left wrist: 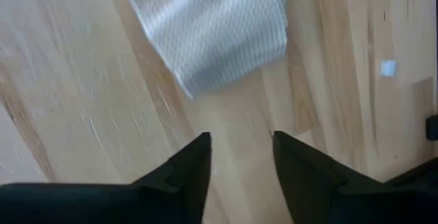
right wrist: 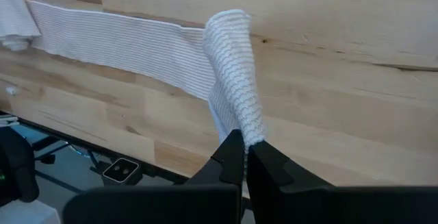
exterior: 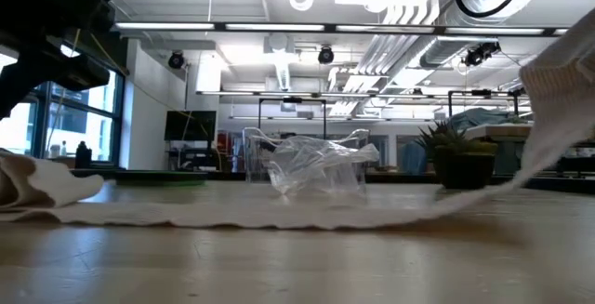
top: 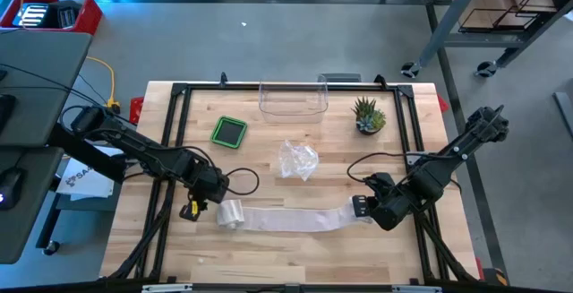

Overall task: Roll bandage
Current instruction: Roll the bandage

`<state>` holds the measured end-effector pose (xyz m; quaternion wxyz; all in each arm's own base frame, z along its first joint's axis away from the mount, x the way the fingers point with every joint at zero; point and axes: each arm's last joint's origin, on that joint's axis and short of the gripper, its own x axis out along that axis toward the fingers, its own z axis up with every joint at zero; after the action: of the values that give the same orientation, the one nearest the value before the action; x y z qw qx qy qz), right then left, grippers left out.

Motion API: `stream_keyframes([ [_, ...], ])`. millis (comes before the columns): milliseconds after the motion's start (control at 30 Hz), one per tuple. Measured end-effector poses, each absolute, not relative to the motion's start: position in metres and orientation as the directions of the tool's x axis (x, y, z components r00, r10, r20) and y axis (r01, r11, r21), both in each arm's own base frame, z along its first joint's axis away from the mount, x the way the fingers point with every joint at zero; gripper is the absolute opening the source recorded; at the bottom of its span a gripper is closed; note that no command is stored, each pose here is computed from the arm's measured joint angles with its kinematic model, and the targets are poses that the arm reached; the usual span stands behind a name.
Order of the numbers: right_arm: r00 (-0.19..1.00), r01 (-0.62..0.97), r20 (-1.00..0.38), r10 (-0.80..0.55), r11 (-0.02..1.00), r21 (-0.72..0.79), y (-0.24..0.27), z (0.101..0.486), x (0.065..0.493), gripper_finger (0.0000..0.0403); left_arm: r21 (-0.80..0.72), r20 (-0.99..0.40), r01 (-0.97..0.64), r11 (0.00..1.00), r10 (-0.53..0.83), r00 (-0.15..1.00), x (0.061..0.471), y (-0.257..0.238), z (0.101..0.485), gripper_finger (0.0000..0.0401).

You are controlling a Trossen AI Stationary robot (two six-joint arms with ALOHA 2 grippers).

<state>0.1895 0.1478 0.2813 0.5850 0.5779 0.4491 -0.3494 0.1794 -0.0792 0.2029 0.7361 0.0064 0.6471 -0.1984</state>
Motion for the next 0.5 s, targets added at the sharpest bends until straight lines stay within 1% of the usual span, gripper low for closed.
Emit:
stream_keyframes([
  [67,0.352,0.929,-0.930,0.111,0.079,0.361,0.148,0.281,0.189,0.0000,-0.253,-0.955,0.265,0.930,-0.285,0.087,0.180,-0.079,0.204,0.0171],
  [167,0.338,0.935,-0.933,0.125,0.067,0.348,0.148,0.281,0.189,0.0000,-0.265,-0.950,0.221,0.939,-0.294,0.109,0.183,-0.081,0.210,0.0191],
  [333,0.301,0.950,-0.950,0.085,0.066,0.307,0.147,0.276,0.189,0.0005,-0.239,-0.949,0.226,0.944,-0.276,0.150,0.186,-0.083,0.215,0.0200],
  [433,0.270,0.958,-0.961,0.063,0.086,0.275,0.147,0.272,0.190,0.0024,-0.239,-0.949,0.219,0.946,-0.275,0.152,0.186,-0.083,0.215,0.0200],
  [500,0.246,0.965,-0.968,0.056,0.078,0.250,0.148,0.269,0.191,0.0046,-0.241,-0.949,0.209,0.948,-0.275,0.153,0.187,-0.083,0.215,0.0200],
])
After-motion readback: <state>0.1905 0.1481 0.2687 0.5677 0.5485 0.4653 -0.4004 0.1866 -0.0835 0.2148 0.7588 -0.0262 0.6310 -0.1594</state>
